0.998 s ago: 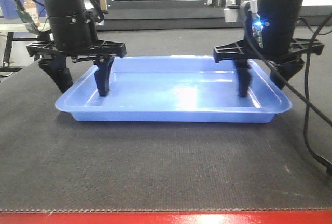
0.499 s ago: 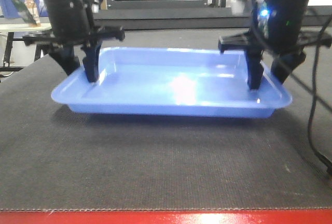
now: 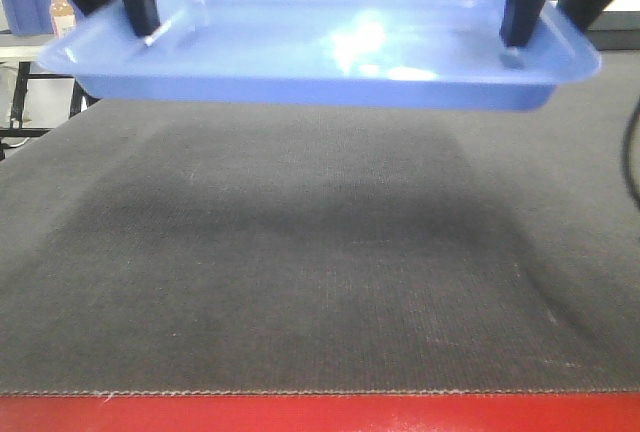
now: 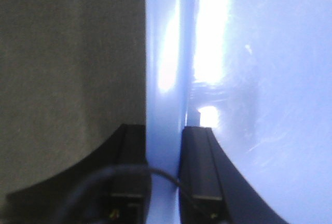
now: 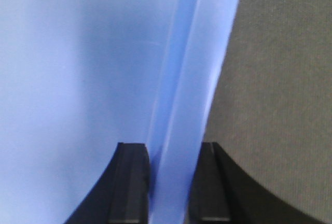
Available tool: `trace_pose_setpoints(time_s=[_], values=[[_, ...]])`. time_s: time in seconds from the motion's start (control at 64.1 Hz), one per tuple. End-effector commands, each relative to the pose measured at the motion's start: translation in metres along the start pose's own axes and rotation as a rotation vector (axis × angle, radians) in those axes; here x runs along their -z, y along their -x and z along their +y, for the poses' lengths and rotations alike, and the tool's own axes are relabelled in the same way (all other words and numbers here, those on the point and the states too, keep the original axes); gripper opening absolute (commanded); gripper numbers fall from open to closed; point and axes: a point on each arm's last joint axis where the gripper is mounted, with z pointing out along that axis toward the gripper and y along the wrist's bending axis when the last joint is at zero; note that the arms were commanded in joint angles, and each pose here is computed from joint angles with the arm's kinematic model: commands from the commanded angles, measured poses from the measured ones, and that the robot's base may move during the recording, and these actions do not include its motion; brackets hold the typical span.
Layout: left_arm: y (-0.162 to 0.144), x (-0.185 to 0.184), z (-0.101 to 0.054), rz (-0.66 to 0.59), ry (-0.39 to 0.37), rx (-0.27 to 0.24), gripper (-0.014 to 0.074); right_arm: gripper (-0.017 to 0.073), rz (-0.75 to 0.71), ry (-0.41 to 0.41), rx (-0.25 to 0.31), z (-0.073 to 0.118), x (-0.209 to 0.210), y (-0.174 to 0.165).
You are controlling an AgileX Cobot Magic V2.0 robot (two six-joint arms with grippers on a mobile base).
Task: Grab blue tray and place on right shelf
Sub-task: 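Close both grippers on the rims and lift the tray up, then hold the lifted tray steady with both grippers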
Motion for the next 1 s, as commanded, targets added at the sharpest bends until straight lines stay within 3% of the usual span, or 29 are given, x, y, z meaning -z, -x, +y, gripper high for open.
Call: trace_pose_setpoints(time_s=[0.0, 0.374, 0.655, 0.982], values=[[-0.019, 0.042, 0.001, -0.005, 0.030, -0.023, -0.0048, 0.0056, -0.102, 0.030, 0.051, 0.002, 0.037, -0.003], [-0.069, 0.079, -0.018, -0.022, 0.003, -0.120, -0.0048, 0.0056, -0.085, 0.018, 0.126, 0.006, 0.072, -0.028], [-0.081, 0.105, -0.023, -0.075, -0.053, -0.120, -0.0048, 0.0056, -0.140, 0.027, 0.130, 0.001, 0.098, -0.035], [-0.082, 0.106, -0.025, -0.067, -0.080, -0.115, -0.0048, 0.0056, -0.173, 0.037, 0.126, -0.003, 0.110, -0.038]])
